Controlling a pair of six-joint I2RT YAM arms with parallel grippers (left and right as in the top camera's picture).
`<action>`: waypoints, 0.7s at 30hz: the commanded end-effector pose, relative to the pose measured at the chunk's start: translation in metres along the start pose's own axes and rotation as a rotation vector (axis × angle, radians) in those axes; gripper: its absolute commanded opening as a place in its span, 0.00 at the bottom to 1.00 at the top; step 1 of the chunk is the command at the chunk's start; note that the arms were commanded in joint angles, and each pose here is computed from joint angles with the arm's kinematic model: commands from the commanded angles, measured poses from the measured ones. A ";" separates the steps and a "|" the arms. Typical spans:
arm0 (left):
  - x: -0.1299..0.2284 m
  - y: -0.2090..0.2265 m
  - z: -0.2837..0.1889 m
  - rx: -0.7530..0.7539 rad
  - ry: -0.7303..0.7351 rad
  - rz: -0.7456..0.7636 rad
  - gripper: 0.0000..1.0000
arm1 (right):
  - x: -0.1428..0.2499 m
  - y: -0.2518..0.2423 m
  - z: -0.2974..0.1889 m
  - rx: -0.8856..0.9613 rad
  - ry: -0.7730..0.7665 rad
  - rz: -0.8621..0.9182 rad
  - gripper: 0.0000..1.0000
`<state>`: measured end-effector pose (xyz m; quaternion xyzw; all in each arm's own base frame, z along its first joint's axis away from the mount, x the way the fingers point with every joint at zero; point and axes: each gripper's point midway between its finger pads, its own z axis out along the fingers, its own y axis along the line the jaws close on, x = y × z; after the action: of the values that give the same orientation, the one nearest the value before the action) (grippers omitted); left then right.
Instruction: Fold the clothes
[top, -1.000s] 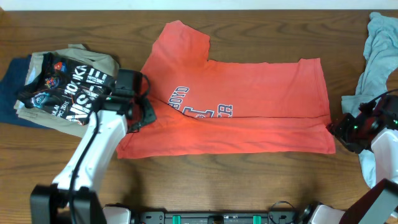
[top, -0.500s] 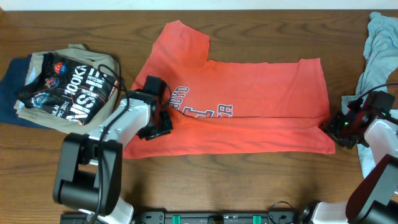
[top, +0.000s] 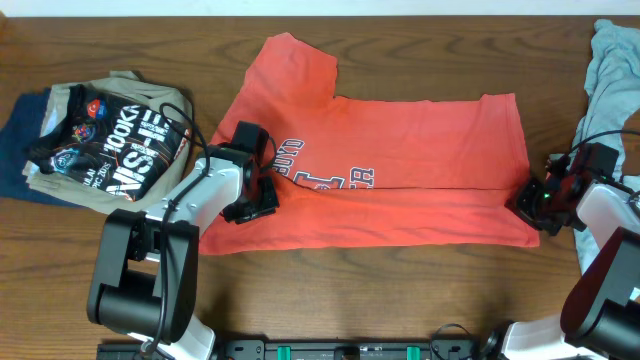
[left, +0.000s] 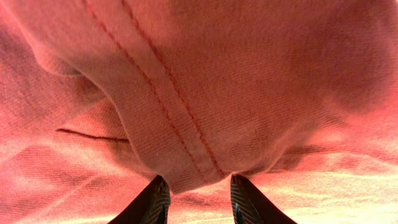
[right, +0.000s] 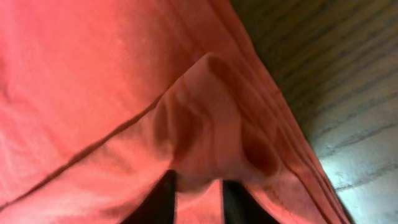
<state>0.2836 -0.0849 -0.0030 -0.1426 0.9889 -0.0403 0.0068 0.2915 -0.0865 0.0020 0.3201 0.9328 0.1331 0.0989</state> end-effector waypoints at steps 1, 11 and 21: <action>0.003 0.001 0.006 -0.007 0.010 0.008 0.34 | -0.001 0.002 0.004 -0.006 0.000 0.001 0.07; 0.002 0.001 0.006 -0.009 0.006 0.009 0.34 | -0.009 0.014 0.002 -0.070 -0.020 0.024 0.01; 0.002 0.002 0.009 -0.012 0.011 0.008 0.34 | -0.075 0.052 -0.022 -0.281 -0.244 0.058 0.32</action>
<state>0.2861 -0.0855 -0.0029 -0.1424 0.9888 -0.0421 0.0117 0.3612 -0.0960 0.0332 0.3293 0.8932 0.1973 0.2344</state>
